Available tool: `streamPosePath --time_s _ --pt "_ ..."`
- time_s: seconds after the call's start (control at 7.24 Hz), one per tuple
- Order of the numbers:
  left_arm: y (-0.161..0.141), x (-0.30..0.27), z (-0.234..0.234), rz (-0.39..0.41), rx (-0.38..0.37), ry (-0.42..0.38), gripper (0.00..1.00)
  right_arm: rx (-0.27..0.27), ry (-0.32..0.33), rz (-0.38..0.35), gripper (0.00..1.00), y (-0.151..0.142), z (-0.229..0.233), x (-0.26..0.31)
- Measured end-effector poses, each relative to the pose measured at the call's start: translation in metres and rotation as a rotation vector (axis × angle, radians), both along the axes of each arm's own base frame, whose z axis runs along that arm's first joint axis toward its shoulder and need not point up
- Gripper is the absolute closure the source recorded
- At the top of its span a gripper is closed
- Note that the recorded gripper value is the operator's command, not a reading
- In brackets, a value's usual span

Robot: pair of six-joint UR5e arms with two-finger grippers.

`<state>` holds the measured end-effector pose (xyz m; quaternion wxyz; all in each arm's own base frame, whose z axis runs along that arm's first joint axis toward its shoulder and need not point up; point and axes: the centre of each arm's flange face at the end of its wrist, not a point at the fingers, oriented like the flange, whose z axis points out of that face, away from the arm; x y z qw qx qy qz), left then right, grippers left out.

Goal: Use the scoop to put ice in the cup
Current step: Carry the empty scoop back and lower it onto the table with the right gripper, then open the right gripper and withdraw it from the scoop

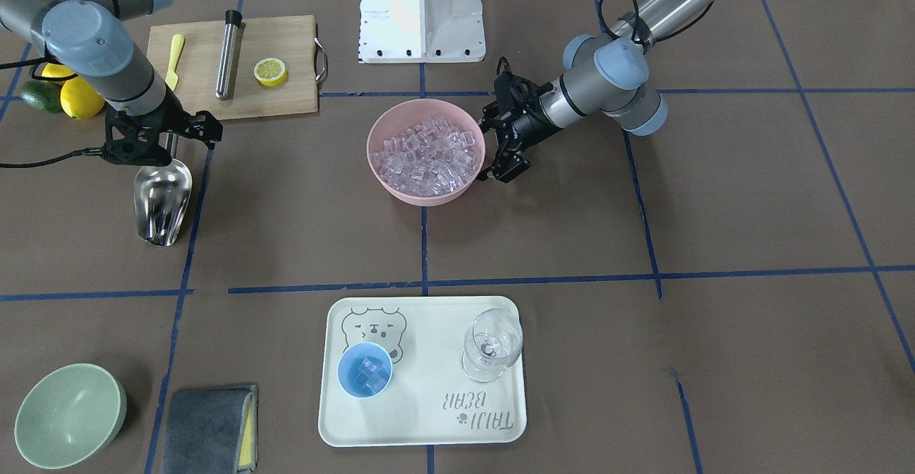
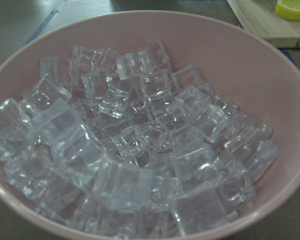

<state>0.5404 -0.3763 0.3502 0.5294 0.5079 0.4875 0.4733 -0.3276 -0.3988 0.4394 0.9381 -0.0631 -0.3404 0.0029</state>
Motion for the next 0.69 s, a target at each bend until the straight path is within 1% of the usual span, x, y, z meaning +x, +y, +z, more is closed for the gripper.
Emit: streamPosePath --time_s 0.14,0.28,0.41,0.55,0.69 --pt "0.000 0.000 0.000 0.000 0.000 0.000 0.00 0.048 -0.014 0.012 0.00 -0.022 -0.006 0.023" --pt "0.000 0.000 0.001 0.000 -0.001 -0.001 0.00 0.116 -0.017 -0.012 0.00 -0.043 -0.003 0.052" --pt "0.000 0.000 0.001 0.000 -0.001 -0.001 0.00 0.174 -0.006 -0.040 0.00 -0.062 0.011 0.088" --pt "0.000 -0.001 0.001 0.000 -0.001 -0.002 0.00 0.218 0.009 -0.076 0.00 -0.075 0.037 0.134" --pt "0.000 -0.001 0.001 0.000 -0.001 -0.001 0.00 0.250 0.009 -0.122 0.00 -0.084 0.072 0.186"
